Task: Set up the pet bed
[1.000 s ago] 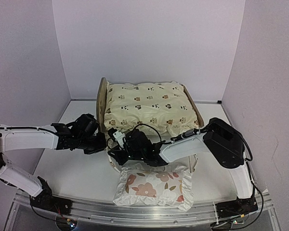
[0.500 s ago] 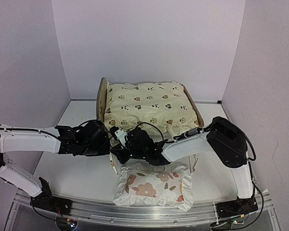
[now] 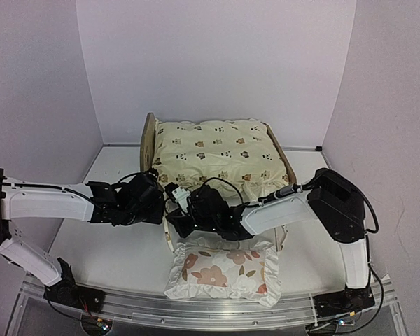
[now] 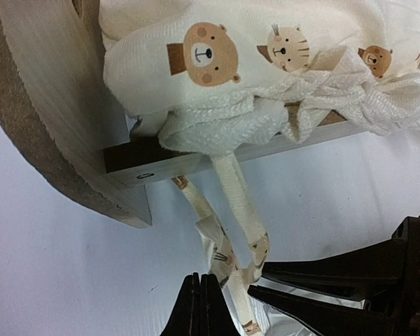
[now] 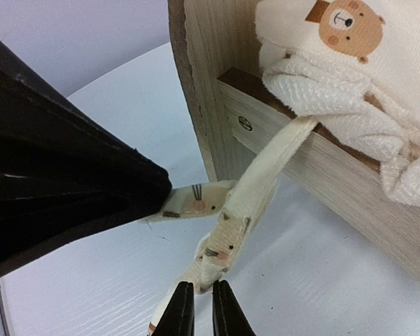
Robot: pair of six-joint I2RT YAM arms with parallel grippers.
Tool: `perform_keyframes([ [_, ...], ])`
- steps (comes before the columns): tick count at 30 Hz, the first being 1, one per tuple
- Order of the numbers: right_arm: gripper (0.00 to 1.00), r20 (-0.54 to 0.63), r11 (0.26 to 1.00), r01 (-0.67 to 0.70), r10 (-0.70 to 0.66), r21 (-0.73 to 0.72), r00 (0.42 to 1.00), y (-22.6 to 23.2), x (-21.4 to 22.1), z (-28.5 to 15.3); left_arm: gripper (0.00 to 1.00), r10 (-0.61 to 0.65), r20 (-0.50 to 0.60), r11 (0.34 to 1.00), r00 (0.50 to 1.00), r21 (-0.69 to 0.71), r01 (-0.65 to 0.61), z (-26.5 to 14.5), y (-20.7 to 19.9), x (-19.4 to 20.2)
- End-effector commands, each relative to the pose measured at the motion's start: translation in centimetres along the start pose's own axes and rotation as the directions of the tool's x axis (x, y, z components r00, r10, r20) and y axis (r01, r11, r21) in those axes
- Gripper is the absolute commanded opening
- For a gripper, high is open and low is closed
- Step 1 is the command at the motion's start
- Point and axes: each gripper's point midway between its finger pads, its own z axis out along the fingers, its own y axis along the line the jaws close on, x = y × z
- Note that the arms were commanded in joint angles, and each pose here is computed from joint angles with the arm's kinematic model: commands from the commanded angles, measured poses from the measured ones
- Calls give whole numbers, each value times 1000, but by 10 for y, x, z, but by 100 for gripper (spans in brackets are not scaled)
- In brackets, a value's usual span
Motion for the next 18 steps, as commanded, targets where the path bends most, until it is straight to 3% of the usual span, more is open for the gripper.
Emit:
perform_keyframes([
  [1,12,112,999,6,-2,-36,994,16,-46,-20,0,18,81,994,997,106,-27,-3,-37,-30],
  [18,15,108,1000,11,-8,-23,994,12,-39,-28,0,18,79,995,997,101,-26,25,-57,-32],
])
